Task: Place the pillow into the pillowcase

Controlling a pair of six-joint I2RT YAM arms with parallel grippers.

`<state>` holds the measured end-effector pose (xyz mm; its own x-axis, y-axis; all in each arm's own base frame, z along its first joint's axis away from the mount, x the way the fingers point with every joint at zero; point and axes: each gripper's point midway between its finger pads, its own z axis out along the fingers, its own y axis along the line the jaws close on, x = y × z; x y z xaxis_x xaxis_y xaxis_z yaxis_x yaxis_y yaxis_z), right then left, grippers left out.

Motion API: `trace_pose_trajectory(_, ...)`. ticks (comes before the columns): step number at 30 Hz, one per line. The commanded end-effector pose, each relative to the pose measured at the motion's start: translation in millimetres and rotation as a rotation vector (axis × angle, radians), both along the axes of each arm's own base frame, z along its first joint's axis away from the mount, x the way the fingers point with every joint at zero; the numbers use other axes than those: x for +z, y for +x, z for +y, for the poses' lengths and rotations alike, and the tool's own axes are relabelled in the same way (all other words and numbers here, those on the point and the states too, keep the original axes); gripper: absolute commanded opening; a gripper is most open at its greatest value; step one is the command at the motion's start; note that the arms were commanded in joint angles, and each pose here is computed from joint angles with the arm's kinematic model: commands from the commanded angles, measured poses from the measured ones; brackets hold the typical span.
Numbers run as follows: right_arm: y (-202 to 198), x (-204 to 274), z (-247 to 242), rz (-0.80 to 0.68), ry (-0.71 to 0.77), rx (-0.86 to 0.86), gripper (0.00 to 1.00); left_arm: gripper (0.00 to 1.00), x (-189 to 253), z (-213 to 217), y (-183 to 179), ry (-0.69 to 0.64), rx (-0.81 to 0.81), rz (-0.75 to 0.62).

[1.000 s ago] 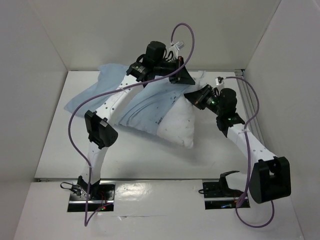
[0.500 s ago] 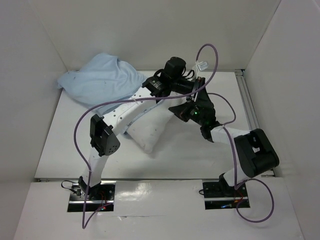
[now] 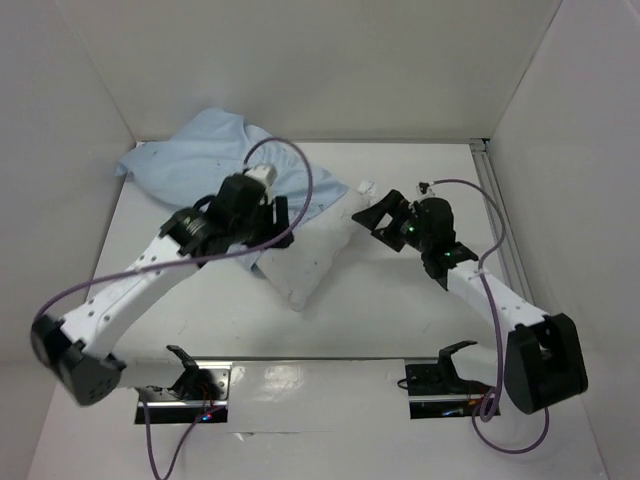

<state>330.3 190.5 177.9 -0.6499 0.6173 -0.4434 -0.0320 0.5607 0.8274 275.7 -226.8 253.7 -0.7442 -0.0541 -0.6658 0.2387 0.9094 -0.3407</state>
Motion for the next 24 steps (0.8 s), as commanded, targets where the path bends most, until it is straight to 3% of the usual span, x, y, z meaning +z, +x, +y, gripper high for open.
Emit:
trace_pose_trajectory(1,-14.9,-1.7,-37.8,0.021,-0.165,-0.044,0.99,0.78,-79.1,66.7,-16.8,0.16,0.293,0.03)
trace_pose_trajectory(2,-18.7,-1.8,-41.3,0.026,-0.171,-0.04,1.0,0.84,-81.0,74.3,-24.3,0.13,0.315,0.008)
trace_pose_trajectory(4,-28.2,-0.5,-46.5,0.032,-0.181,-0.018,1.0,0.85,-113.1,80.4,-33.7,0.105,0.341,0.018)
trace_pose_trajectory(8,-40.0,-4.5,-43.1,0.057,-0.179,0.039,1.0,0.9,-124.6,77.7,-27.5,0.045,0.346,-0.05)
trace_pose_trajectory(13,-55.6,-9.5,-29.5,0.078,-0.128,0.137,1.0,0.92,-148.2,93.3,-7.1,0.182,0.426,-0.082)
trace_pose_trajectory(15,-56.6,-12.9,-27.3,0.096,-0.107,0.14,1.0,0.89,-161.1,101.3,2.0,0.243,0.445,-0.077)
trace_pose_trajectory(19,-55.1,-10.8,-26.8,0.091,-0.099,0.135,1.0,0.87,-173.6,95.3,20.0,0.22,0.435,-0.115)
trace_pose_trajectory(24,-54.6,-13.4,-26.7,0.1,-0.101,0.136,1.0,0.78,-174.1,116.5,34.9,0.257,0.53,-0.148)
